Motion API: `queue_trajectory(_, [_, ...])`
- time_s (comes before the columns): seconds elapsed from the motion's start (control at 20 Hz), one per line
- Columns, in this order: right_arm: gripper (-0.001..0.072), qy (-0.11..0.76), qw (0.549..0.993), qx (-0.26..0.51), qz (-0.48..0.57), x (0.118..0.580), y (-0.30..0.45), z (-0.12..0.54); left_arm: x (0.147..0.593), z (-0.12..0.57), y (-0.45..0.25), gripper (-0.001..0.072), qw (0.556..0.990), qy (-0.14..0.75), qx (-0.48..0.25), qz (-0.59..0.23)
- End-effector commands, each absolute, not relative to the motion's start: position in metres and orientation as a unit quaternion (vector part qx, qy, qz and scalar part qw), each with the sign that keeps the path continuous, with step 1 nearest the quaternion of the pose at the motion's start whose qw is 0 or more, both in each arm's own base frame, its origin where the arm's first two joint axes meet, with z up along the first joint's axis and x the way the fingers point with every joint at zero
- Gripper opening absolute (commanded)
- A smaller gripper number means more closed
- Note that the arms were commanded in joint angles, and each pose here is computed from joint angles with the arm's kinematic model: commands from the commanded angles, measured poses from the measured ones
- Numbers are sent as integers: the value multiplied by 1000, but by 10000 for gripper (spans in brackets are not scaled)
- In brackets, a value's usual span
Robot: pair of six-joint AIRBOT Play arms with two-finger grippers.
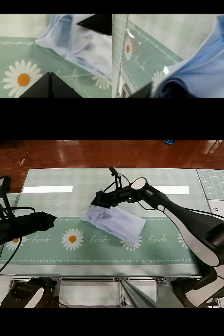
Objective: Fold the shirts.
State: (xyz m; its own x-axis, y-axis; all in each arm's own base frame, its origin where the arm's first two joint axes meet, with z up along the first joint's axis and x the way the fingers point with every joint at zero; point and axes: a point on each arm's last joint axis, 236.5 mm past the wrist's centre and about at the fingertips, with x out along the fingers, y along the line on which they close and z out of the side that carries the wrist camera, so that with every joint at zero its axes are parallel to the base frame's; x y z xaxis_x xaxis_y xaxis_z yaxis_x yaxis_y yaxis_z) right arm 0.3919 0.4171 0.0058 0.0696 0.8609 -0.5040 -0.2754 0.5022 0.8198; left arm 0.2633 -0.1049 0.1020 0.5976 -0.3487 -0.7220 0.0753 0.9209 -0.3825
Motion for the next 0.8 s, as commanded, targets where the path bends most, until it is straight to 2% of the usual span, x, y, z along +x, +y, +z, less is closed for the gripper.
queue_trajectory(0.0, [419,566,647,268,435,372,428,-5,266,82,-115,17,871,433,-195,-126])
queue_trajectory(0.15, [417,577,635,266,440,377,383,23,279,79,-112,17,879,416,-200,-118])
queue_trajectory(0.25, [417,578,651,243,429,385,327,53,284,79,-112,17,881,411,-204,-116])
queue_trajectory(0.35, [417,581,700,182,374,387,252,76,284,72,-113,18,876,422,-204,-114])
queue_trajectory(0.45, [417,583,768,107,242,382,161,83,284,65,-114,18,872,431,-204,-112])
queue_trajectory(0.55, [417,577,808,60,101,357,82,79,283,59,-114,18,869,437,-204,-110])
queue_trajectory(0.65, [417,551,829,89,22,329,53,61,284,58,-114,17,868,440,-204,-109])
queue_trajectory(0.7, [417,535,835,129,10,319,56,49,284,57,-114,18,867,441,-204,-109])
queue_trajectory(0.75, [418,522,829,199,24,311,77,38,284,56,-114,18,867,442,-204,-109])
